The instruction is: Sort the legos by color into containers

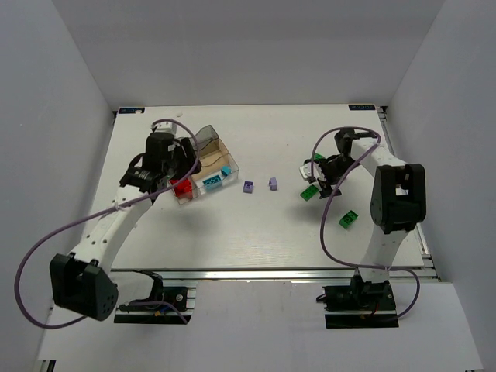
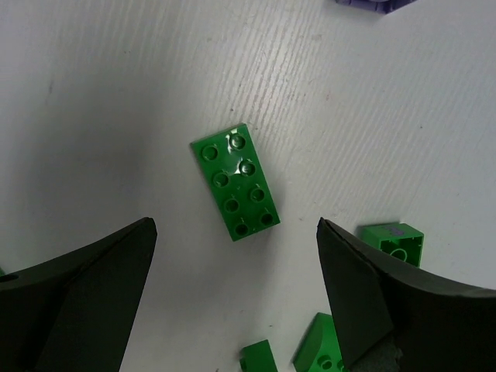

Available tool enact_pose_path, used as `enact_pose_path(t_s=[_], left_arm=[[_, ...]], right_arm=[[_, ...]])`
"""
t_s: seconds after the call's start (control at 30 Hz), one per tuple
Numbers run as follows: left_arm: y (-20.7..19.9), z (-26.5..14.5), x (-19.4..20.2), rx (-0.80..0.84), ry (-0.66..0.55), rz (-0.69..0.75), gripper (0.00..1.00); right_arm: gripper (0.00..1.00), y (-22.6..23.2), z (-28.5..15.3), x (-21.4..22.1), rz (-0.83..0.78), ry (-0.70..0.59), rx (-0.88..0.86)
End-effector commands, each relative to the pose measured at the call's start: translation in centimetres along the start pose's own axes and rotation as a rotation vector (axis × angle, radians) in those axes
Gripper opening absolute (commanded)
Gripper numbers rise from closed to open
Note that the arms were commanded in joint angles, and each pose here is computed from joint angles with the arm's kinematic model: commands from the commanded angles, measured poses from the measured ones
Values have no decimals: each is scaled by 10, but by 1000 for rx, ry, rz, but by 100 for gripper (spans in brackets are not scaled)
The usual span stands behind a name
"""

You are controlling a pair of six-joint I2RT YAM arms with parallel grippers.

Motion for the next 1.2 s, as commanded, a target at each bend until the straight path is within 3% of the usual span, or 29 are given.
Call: enact_pose_path(t_s=[0.0,0.2,0.5,0.6,0.63,0.73,0.77,1.07,1.17], left_arm=[[3,-23,13,41,5,-86,73],[20,-47,36,43,-3,-161,73],[34,-69,43,-1,-25,-177,73],[36,-74,45,-7,-28,-185,73],[37,-75,45,-9,-27,-186,73],[40,-78,49,-12,-31,-200,73],[41,-79,50,-12,-31,-202,73],[42,-81,53,-9,-29,-212,73],[43,-81,54,-12,-26,-211,73]], right_arm=[[89,-11,-1,3,-154,10,-69],[88,-16,14,8,-184,21,-112],[76,-10,40,3,-199,29,-214],[62,-8,43,4,-172,49,-231],[51,-7,44,4,-165,53,-235],[34,0,43,7,-149,73,-237],[33,-4,42,7,-168,92,-213],[27,7,47,3,-111,89,-164],[38,8,48,4,-102,96,-174]])
Point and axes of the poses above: each gripper's point midway between its finger pads, its own z axis out along the fingers, its own y axis along the line the jaws close on, x = y × z, the point moved 5 cm from there along -z, back along the fingers, and after that the axes turned 10 degrees about -z, right-handed, at the moved point
